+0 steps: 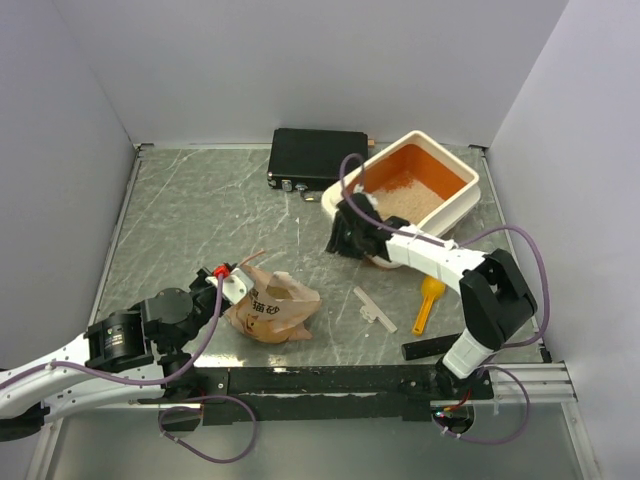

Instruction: Fill the litter box with clean litter

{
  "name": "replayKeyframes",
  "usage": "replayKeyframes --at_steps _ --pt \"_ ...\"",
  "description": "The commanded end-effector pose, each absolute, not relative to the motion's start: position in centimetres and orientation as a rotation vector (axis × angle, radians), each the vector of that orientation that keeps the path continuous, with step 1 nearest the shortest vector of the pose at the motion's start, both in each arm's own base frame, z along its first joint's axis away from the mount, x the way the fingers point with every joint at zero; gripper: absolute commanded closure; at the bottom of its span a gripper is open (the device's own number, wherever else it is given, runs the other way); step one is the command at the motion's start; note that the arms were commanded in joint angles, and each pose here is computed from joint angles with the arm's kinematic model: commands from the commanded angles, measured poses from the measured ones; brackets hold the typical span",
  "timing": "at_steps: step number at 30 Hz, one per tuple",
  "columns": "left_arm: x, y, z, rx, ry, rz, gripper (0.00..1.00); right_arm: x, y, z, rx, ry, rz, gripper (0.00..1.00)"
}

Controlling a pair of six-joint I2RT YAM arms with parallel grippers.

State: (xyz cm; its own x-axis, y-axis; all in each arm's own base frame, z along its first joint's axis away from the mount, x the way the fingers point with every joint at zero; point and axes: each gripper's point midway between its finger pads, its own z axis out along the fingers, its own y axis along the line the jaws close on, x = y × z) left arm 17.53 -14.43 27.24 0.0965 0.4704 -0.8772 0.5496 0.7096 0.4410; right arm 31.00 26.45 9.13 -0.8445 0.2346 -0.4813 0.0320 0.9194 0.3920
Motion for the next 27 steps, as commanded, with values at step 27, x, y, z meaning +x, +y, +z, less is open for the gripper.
replayKeyframes --at_steps 27 --pt "16.9 -21.7 44.6 0.903 1.2 -0.3 0.99 20.7 22.9 25.8 -0.819 1.869 1.054 0.41"
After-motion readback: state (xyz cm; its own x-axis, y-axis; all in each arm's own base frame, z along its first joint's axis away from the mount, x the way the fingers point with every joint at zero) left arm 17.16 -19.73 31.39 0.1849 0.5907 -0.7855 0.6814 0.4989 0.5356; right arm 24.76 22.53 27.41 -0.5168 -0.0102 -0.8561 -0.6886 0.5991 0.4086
